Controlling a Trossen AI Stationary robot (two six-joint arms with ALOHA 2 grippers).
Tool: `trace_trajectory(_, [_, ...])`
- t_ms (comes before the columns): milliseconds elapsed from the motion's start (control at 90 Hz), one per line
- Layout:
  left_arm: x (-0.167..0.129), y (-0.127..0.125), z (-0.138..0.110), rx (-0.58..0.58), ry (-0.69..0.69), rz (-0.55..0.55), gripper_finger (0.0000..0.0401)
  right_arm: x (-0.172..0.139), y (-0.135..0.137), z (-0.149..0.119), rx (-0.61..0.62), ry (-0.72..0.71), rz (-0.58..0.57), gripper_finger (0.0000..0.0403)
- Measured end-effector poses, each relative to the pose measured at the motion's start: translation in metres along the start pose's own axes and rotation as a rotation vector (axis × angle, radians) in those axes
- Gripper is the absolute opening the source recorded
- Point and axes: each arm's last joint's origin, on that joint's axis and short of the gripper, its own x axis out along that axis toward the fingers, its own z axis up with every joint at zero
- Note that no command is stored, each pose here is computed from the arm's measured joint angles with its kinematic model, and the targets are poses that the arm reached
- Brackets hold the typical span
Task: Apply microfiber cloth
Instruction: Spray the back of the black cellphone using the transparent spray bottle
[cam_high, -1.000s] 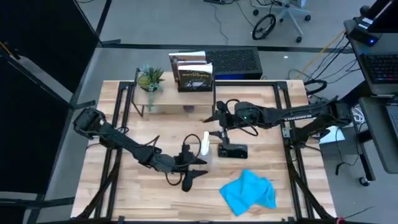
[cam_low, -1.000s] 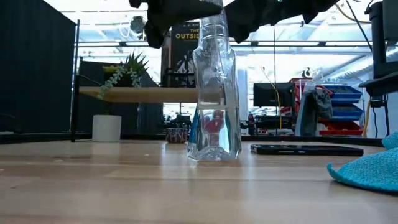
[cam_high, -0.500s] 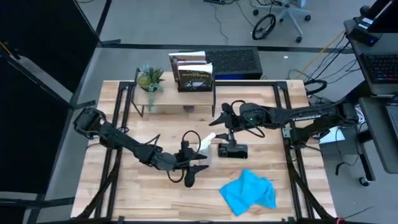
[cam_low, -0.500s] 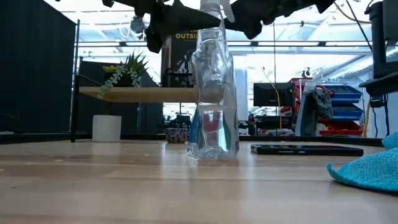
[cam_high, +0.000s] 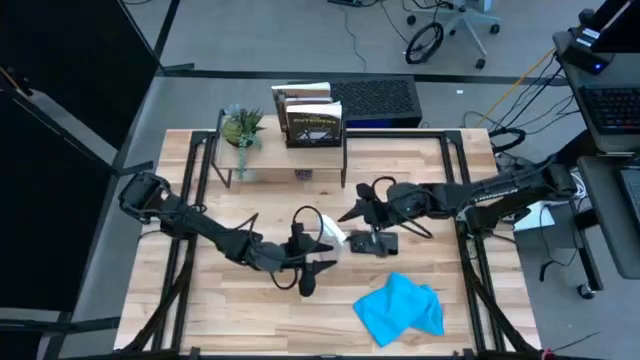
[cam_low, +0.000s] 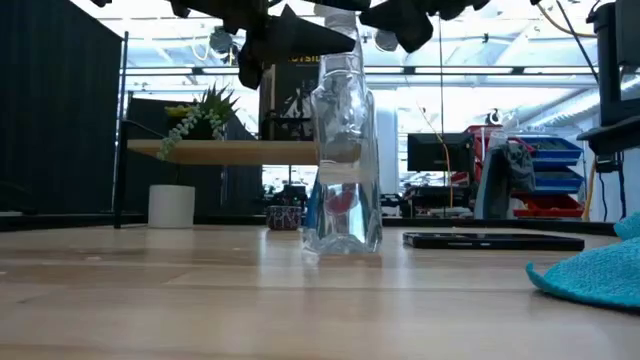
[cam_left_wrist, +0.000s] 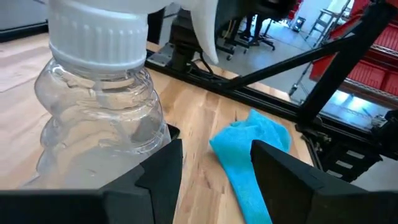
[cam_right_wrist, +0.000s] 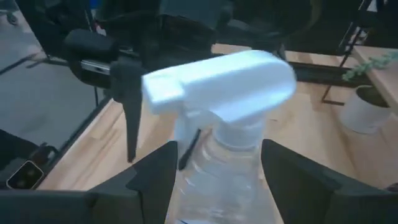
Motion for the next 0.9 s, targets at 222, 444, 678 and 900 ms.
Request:
trace_trajectory(222, [0.001, 0.001, 0.0, 0.0, 0.002, 0.005, 0.0178, 0.009, 0.01, 0.002, -0.017, -0.053, -0.051, 0.0215])
trace_trajectory(444, [0.001, 0.001, 0.0, 0.0, 0.002, 0.005, 0.0178, 0.01, 0.014, 0.0, -0.01, -0.032, -0.059, 0.0215])
trace_trajectory(678, [-0.002, 0.001, 0.002, 0.014, 0.0, 0.001, 0.0178, 0.0, 0.025, -0.002, 0.02, 0.027, -0.02, 0.0215])
trace_trajectory(900, [-0.018, -0.007, 0.024, 0.017, -0.065, -0.044, 0.0178, -0.001, 0.029, 0.001, 0.058, -0.006, -0.013, 0.0215])
